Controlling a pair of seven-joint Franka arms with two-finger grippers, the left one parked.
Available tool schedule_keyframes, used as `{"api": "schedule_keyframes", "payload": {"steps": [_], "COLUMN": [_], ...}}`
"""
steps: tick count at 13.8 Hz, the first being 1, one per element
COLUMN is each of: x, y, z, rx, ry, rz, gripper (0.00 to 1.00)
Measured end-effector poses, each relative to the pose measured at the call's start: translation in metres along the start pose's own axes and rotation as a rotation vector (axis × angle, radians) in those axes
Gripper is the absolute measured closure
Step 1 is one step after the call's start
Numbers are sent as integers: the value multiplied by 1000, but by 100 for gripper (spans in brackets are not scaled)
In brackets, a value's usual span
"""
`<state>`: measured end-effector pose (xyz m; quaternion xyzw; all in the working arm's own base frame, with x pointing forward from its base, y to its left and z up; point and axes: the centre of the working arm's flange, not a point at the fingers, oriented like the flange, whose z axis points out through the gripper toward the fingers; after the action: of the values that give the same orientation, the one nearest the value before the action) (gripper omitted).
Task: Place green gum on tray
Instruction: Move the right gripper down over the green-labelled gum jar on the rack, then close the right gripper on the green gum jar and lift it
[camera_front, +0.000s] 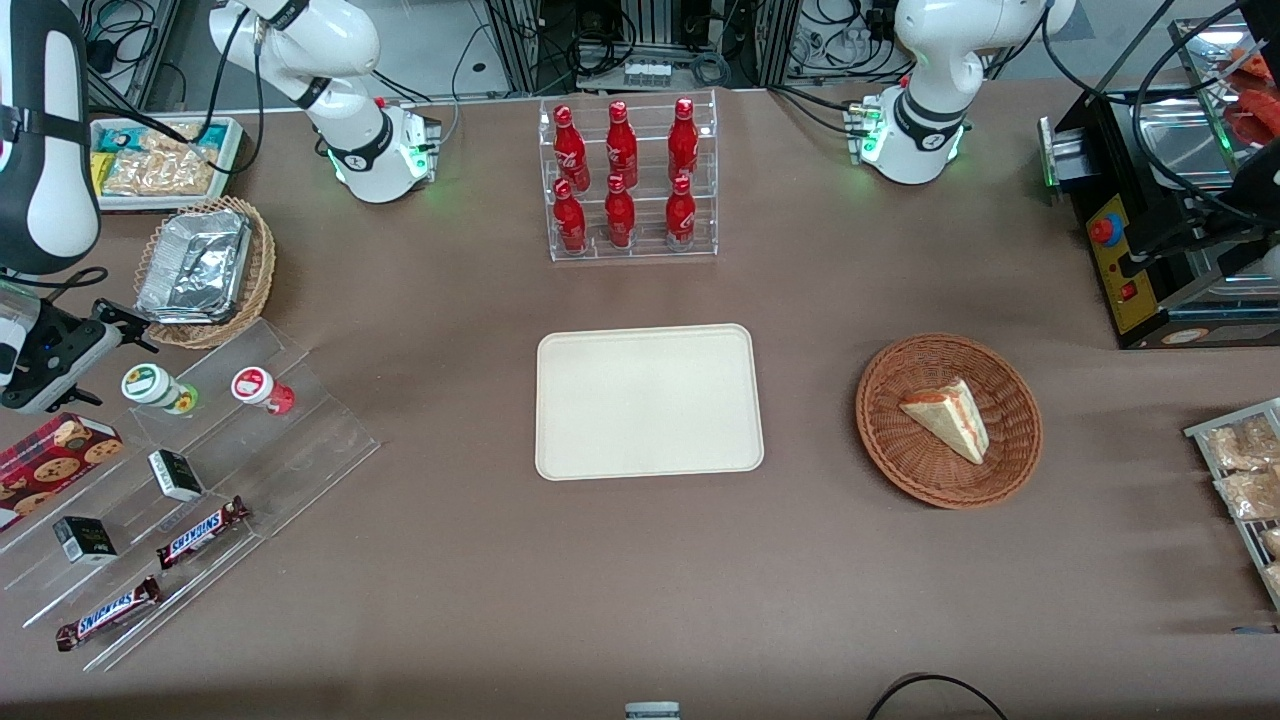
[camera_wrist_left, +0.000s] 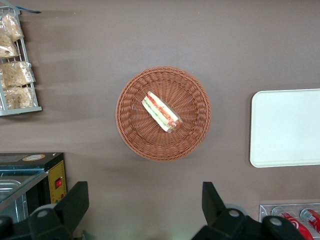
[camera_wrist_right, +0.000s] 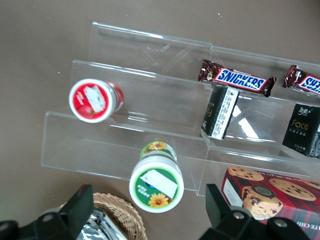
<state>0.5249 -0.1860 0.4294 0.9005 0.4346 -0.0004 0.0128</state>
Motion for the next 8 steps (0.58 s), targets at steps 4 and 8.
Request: {"api": "schedule_keyframes", "payload": {"steps": [4, 8], "x": [-6, -10], "y": [-2, -4], "z": [16, 31], "rx": [-16, -19], "ry": [5, 6], "rz": [0, 6], "gripper": [0, 0]}}
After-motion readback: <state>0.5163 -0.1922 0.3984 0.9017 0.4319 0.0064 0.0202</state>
